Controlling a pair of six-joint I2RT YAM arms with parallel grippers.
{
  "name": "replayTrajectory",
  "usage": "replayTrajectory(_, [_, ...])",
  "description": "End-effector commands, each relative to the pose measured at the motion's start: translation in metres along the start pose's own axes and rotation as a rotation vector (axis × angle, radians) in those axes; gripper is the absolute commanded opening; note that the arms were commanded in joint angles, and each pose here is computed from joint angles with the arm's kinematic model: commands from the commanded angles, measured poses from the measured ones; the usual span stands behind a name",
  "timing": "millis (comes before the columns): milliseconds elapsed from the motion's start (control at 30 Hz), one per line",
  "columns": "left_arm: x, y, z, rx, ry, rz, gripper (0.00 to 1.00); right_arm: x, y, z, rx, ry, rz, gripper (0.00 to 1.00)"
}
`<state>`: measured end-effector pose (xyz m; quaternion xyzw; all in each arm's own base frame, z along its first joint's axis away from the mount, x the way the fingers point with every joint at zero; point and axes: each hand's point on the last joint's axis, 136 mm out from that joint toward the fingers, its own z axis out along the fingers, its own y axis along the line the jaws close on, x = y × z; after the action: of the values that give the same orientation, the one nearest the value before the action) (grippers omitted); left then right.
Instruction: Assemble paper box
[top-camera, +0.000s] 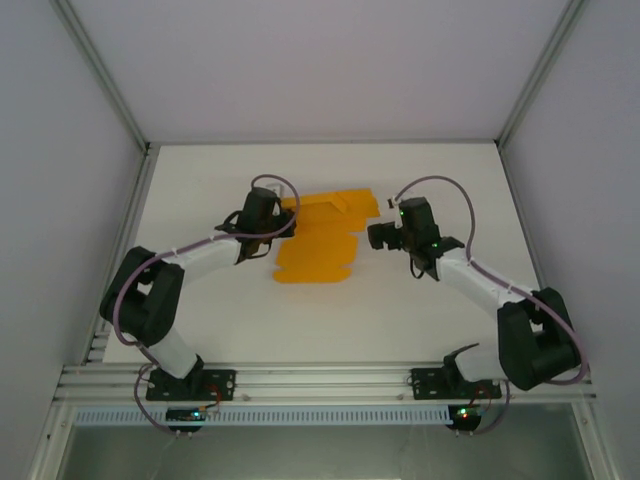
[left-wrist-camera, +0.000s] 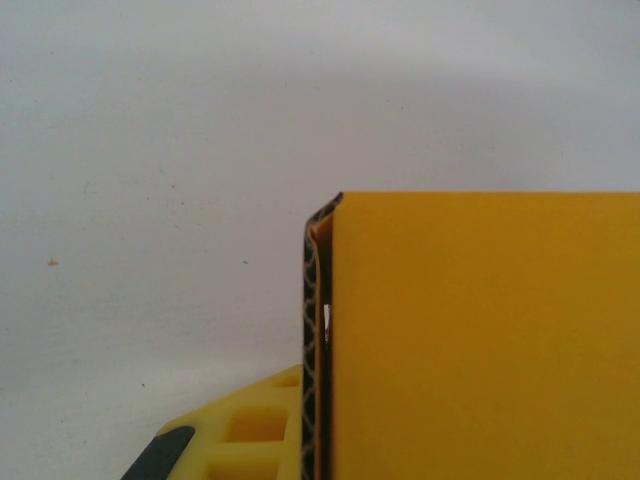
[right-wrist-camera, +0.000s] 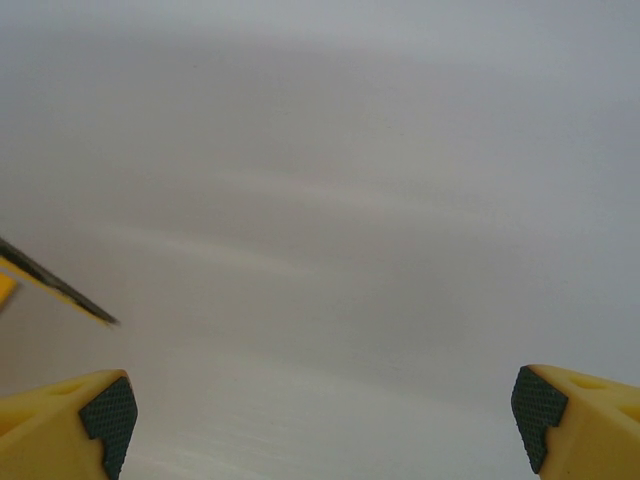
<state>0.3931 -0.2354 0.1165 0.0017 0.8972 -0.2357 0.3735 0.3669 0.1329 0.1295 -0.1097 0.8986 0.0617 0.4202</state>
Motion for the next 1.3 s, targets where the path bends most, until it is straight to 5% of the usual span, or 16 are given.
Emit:
replayTrajectory(0, [-0.007, -0.007, -0.009, 0.037, -0.015, 0.015, 0.0, -0.033, 0.019, 0.001, -0.112, -0.074, 0.026, 0.99])
replayTrajectory(433, [-0.001, -0.021, -0.003, 0.087, 0.012, 0.012, 0.0, -0.065, 0.066, 0.027, -0.192, -0.112, -0.075, 0.99])
replayTrajectory(833, [0.002, -0.023, -0.001, 0.087, 0.036, -0.027, 0.0, -0.071, 0.057, 0.046, 0.273, -0.156, -0.268, 0.99])
replayTrajectory(1067, [0.004, -0.014, -0.003, 0.054, 0.047, -0.005, 0.0, -0.067, 0.05, 0.019, 0.127, -0.122, -0.252, 0.99])
replayTrajectory(1267, [0.007, -0.013, -0.003, 0.059, 0.07, 0.025, 0.0, -0.053, 0.059, -0.023, -0.302, -0.061, -0.191, 0.97])
